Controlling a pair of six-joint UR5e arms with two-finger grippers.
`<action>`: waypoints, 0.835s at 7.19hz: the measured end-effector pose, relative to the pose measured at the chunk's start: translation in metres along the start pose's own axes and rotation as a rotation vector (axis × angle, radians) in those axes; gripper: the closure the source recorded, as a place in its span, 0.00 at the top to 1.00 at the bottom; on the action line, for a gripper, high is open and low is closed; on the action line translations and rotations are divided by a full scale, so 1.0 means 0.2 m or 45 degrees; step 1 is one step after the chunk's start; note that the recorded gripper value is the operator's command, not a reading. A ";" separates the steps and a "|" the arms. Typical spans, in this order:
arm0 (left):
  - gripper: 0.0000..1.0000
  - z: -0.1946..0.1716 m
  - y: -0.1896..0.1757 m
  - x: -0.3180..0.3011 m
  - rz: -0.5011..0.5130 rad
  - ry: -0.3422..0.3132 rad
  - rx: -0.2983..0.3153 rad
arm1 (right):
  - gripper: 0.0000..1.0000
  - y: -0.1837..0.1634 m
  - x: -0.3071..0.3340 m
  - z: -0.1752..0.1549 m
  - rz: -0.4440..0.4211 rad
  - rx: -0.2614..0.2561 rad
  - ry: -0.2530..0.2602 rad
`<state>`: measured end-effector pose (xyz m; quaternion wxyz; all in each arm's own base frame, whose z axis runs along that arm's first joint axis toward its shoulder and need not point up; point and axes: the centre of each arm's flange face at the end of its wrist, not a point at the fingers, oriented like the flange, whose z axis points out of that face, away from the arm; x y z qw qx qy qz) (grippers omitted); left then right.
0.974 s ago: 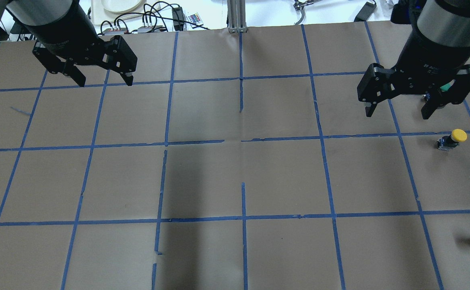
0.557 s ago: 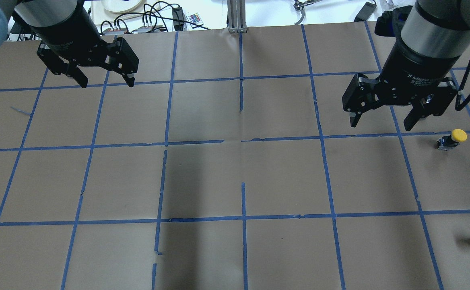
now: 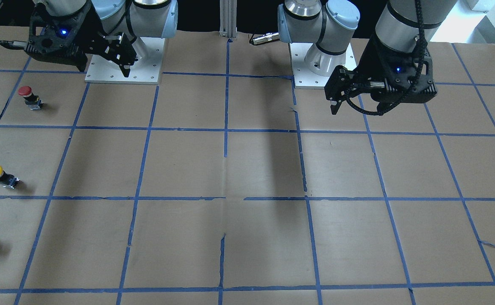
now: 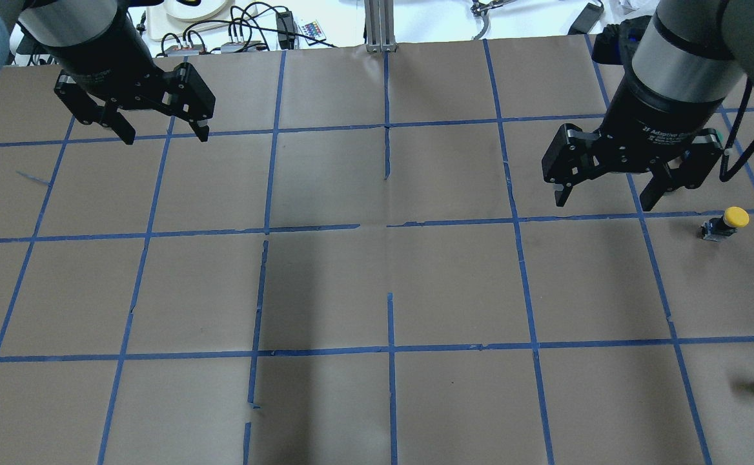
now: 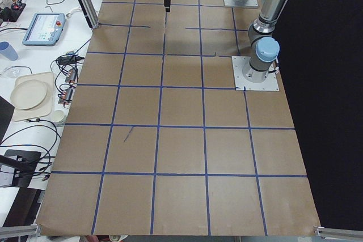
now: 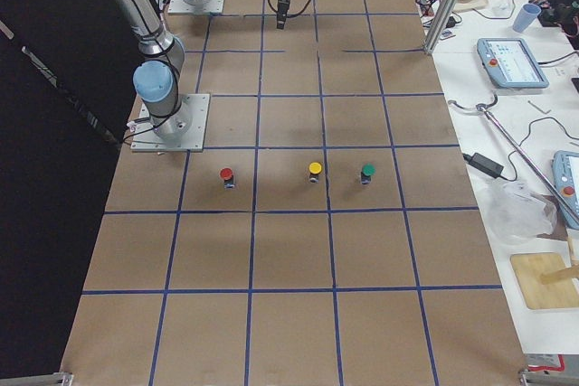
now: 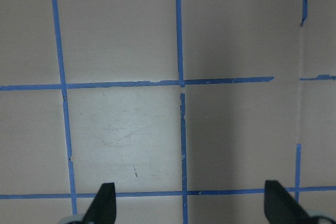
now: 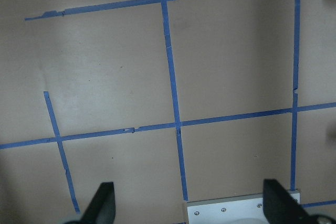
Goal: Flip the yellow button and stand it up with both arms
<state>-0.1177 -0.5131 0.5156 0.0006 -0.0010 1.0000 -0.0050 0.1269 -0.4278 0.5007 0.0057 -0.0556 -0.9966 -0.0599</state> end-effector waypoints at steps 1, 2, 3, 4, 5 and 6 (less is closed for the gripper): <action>1.00 0.01 -0.01 -0.01 -0.009 0.001 -0.004 | 1.00 0.00 0.00 0.00 -0.006 0.000 0.002; 1.00 0.03 -0.03 -0.01 -0.012 -0.001 -0.016 | 1.00 0.00 0.00 0.00 -0.009 0.000 0.003; 1.00 0.05 -0.04 0.00 -0.009 -0.004 -0.025 | 1.00 0.00 0.00 0.00 -0.010 -0.001 0.004; 1.00 0.05 -0.04 0.01 -0.001 -0.006 -0.025 | 1.00 0.00 0.00 0.00 -0.010 -0.002 0.006; 1.00 0.05 -0.03 0.02 0.009 -0.006 -0.024 | 1.00 0.00 0.00 0.00 -0.010 -0.002 0.008; 1.00 0.05 -0.02 0.03 0.015 -0.006 -0.026 | 1.00 0.00 0.00 0.00 -0.010 -0.001 0.009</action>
